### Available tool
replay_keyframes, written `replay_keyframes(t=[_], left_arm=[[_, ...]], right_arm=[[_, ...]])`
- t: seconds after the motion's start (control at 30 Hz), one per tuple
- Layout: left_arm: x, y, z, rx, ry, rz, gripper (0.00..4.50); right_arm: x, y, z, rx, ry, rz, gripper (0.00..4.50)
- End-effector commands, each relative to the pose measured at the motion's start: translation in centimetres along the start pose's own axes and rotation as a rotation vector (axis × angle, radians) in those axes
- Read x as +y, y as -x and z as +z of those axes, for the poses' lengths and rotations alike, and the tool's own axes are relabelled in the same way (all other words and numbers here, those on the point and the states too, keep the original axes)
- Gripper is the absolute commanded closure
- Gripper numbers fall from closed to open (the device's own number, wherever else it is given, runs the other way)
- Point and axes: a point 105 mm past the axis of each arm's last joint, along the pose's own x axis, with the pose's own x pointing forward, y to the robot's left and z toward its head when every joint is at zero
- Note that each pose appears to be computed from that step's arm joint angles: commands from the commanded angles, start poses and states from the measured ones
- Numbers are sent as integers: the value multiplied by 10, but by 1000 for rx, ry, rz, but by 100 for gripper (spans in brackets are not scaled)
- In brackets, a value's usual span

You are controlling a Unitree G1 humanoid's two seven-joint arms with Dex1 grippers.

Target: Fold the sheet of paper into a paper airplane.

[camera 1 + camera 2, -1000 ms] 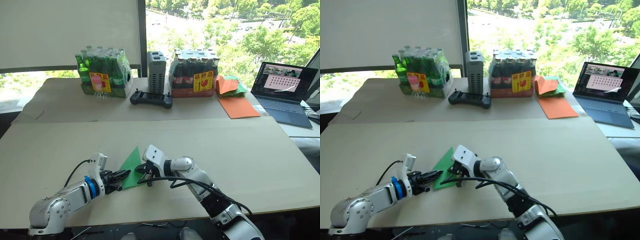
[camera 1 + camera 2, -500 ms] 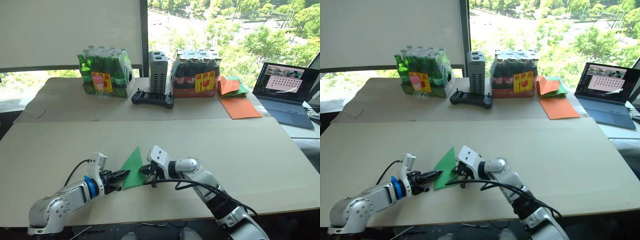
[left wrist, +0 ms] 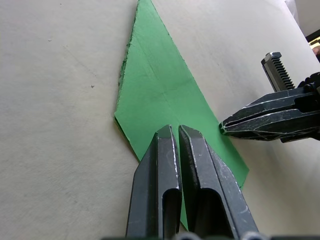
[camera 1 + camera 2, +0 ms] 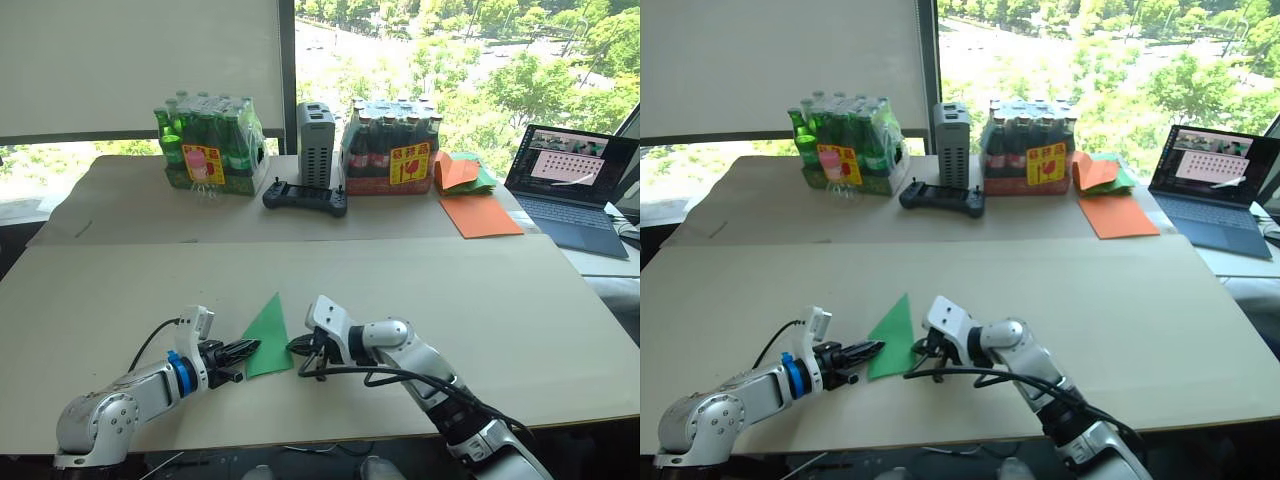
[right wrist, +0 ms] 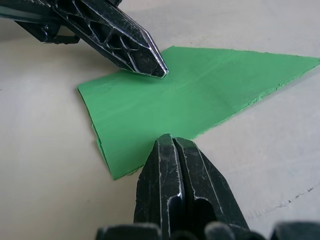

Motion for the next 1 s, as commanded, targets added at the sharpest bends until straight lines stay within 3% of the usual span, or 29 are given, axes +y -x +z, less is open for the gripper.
replay_keyframes(t=[0.03, 0.33, 0.47, 0.83, 1.0], left_arm=[[-1, 2, 5, -9, -13, -5, 426], [-1, 3, 5, -11, -12, -3, 426], [0, 3, 5, -11, -11, 0, 426], [0, 2, 5, -12, -9, -1, 426], [0, 2, 5, -14, -8, 2, 426]], right_arm=[[11, -1, -16, 56, -49, 57, 450], [20, 0, -13, 48, -32, 116, 450], [3, -1, -8, 27, -28, 19, 450], [-25, 5, 50, -179, 17, -102, 450], [-14, -4, 35, -134, 4, -55, 450]])
